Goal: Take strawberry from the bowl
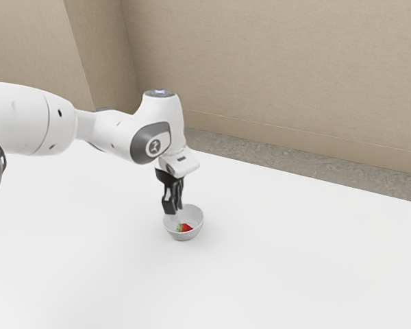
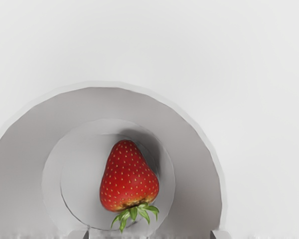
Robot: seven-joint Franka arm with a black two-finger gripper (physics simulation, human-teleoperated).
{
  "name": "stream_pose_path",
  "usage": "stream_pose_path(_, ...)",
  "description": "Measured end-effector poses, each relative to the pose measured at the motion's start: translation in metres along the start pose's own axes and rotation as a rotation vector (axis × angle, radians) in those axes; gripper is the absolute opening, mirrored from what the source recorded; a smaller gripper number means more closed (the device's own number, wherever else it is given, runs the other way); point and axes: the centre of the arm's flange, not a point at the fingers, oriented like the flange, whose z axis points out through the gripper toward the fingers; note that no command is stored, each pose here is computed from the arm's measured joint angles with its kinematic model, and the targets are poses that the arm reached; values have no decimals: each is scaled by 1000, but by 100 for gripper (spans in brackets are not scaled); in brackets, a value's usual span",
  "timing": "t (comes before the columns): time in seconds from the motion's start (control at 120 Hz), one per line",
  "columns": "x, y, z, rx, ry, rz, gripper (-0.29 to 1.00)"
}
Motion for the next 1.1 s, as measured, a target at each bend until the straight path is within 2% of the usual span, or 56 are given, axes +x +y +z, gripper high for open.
stream_pose_path(0.5, 3, -15, 28, 8, 7, 5, 27)
stream_pose_path(1.1, 7, -15, 57, -24, 15, -23, 27)
